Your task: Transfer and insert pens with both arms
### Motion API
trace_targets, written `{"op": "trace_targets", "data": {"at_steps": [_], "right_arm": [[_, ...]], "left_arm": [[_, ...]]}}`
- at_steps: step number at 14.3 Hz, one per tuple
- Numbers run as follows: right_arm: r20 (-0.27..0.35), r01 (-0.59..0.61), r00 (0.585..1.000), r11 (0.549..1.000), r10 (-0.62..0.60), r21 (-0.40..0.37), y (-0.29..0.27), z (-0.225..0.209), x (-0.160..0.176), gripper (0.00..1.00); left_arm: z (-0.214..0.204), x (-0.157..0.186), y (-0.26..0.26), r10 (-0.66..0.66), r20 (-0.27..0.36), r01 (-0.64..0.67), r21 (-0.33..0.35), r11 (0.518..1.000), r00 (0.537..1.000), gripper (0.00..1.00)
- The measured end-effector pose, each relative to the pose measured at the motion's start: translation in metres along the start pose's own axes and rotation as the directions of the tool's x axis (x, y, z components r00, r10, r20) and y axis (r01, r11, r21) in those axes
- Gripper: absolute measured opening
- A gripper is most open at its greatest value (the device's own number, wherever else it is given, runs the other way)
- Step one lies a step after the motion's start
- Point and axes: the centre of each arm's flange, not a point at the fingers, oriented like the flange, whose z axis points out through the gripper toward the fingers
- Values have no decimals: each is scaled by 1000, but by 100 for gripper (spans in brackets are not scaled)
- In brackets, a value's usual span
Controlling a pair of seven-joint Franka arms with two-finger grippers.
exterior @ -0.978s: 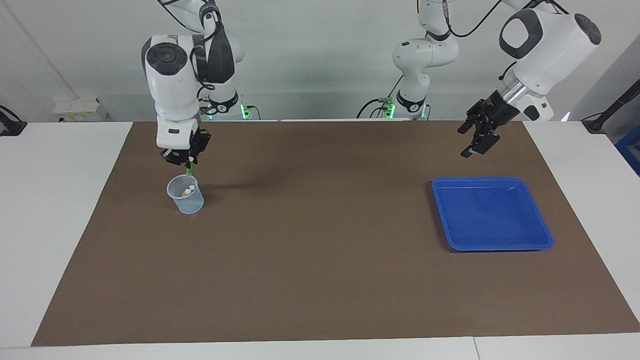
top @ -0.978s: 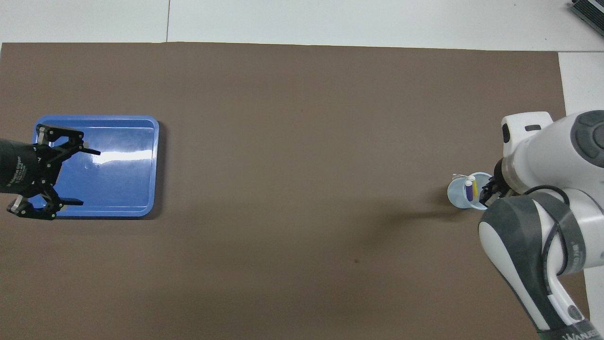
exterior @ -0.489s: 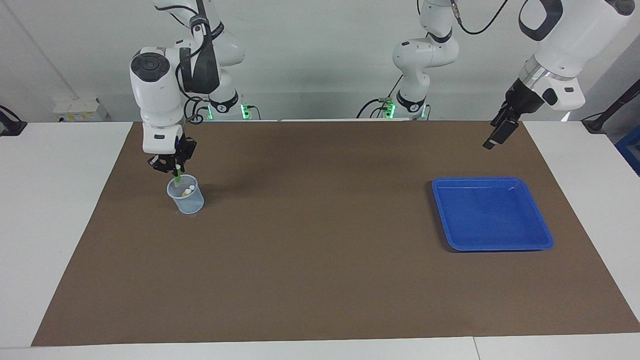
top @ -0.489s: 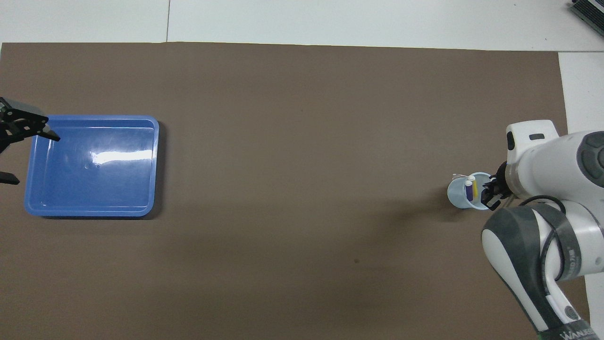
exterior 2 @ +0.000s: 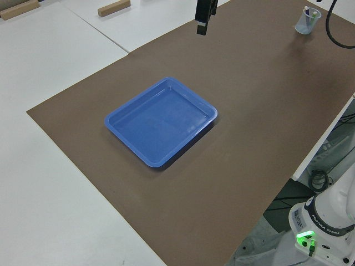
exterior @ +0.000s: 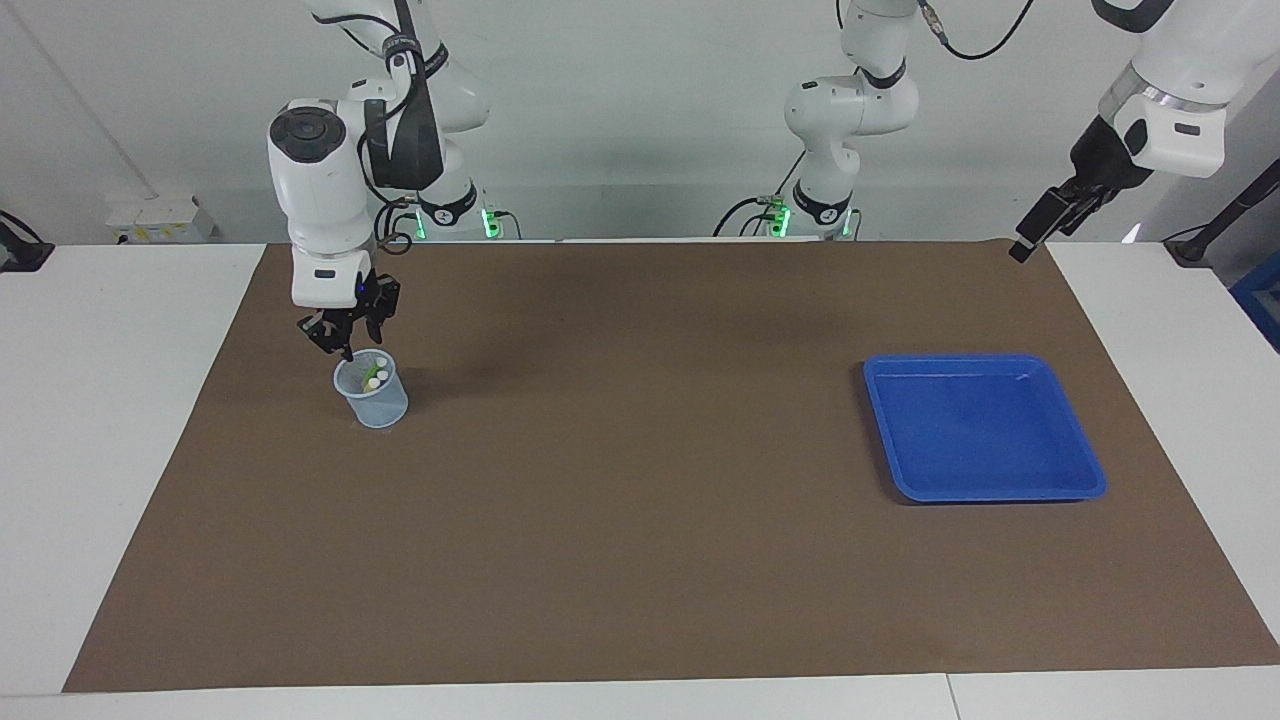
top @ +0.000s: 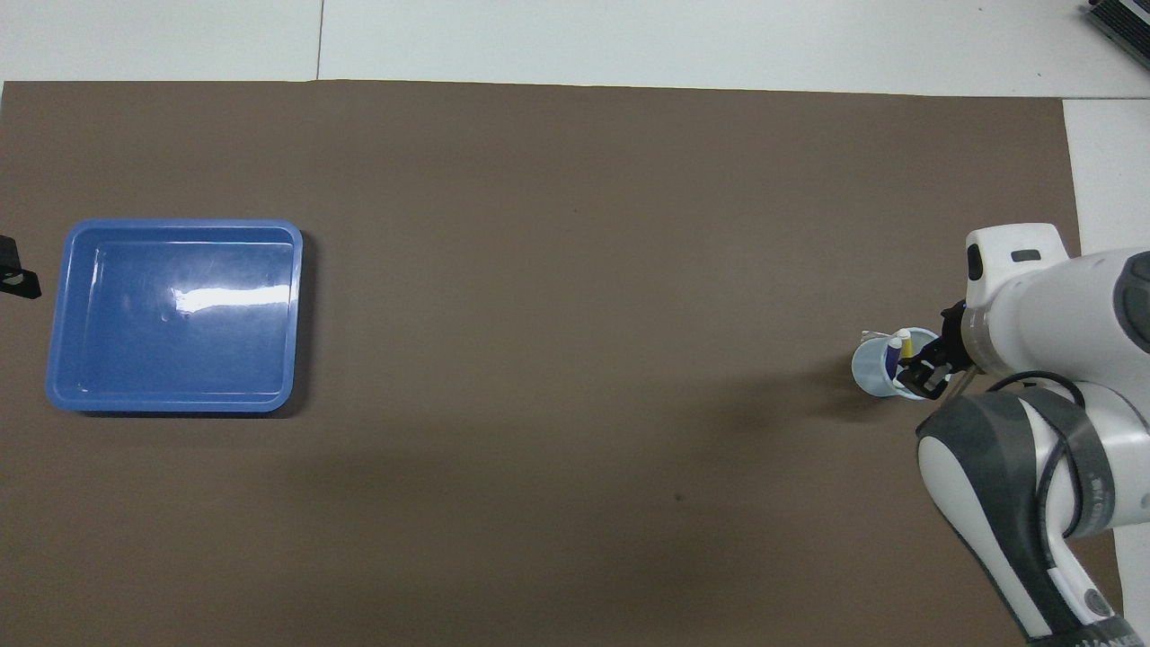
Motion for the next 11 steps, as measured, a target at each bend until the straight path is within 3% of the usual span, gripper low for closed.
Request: {"op": "trace_targets", "data": {"at_steps": [1,2,7,11], "right_arm": [[-13,-34,999,999,34,23,0,-12,2,94],[-20,-79,997,995,80,55,0,-30,4,100],[-15,-257,965,959,261,119,-13,-129,23,100],[-8,-355,933,923,360,151,11,-129,28,100]], "left_arm": [[1,0,1,31,1,-31,1,1000,1000,100],[1,0,2,55,2,-55,3,998,998,100],[-4,-4,11,90,-9,-90,2,996,996,100],[-7,-9,22,138,-16,-138,2,990,990,100]]}}
